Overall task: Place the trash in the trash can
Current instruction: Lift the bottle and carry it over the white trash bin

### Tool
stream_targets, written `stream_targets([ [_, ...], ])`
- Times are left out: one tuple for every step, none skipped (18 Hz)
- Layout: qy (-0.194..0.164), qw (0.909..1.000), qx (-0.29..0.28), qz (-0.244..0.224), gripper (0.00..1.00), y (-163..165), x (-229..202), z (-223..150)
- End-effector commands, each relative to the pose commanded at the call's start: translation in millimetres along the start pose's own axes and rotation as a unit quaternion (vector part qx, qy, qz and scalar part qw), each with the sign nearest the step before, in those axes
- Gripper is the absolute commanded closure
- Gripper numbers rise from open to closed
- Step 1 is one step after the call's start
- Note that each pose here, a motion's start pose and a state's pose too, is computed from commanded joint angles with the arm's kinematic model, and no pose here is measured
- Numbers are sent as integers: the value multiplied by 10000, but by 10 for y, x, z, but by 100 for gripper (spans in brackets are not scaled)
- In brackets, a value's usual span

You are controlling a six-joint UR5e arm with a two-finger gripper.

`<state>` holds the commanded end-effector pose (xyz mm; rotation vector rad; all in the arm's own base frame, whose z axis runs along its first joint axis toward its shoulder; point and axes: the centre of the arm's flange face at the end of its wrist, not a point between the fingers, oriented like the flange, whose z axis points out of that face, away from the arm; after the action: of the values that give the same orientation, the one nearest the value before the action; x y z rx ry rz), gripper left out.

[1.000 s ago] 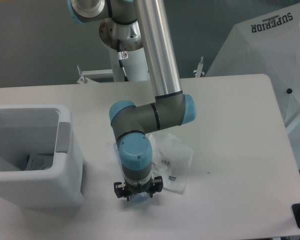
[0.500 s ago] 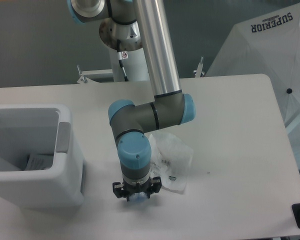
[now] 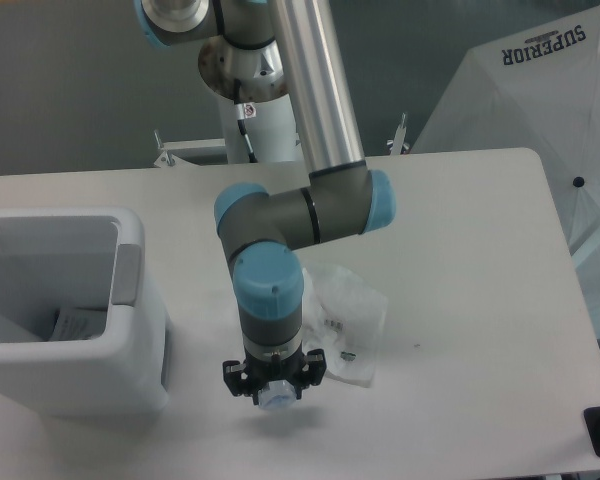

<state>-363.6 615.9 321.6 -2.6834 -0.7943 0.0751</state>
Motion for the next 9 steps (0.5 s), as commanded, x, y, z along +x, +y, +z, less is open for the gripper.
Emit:
stream_targets([
  [40,9998,200,-1,39,-84,-8,-217],
  [133,9992,372,-24,42,-155,-30,-388],
  [227,9984,521,-29,45,-203,-50,-539],
  [284,9972,693,-8,46,-260,-55,-721],
  [295,9958,864,3,46,-326,-111,-893],
  [302,9944,1015,9,46,-396,-143,-1035],
  [302,9923,1200,29,46,-481,-156,-1188],
  [276,9895,1421,36,46,-549,-196,-1372],
  [255,9853,1687,55,46,-603,-225,-1608],
])
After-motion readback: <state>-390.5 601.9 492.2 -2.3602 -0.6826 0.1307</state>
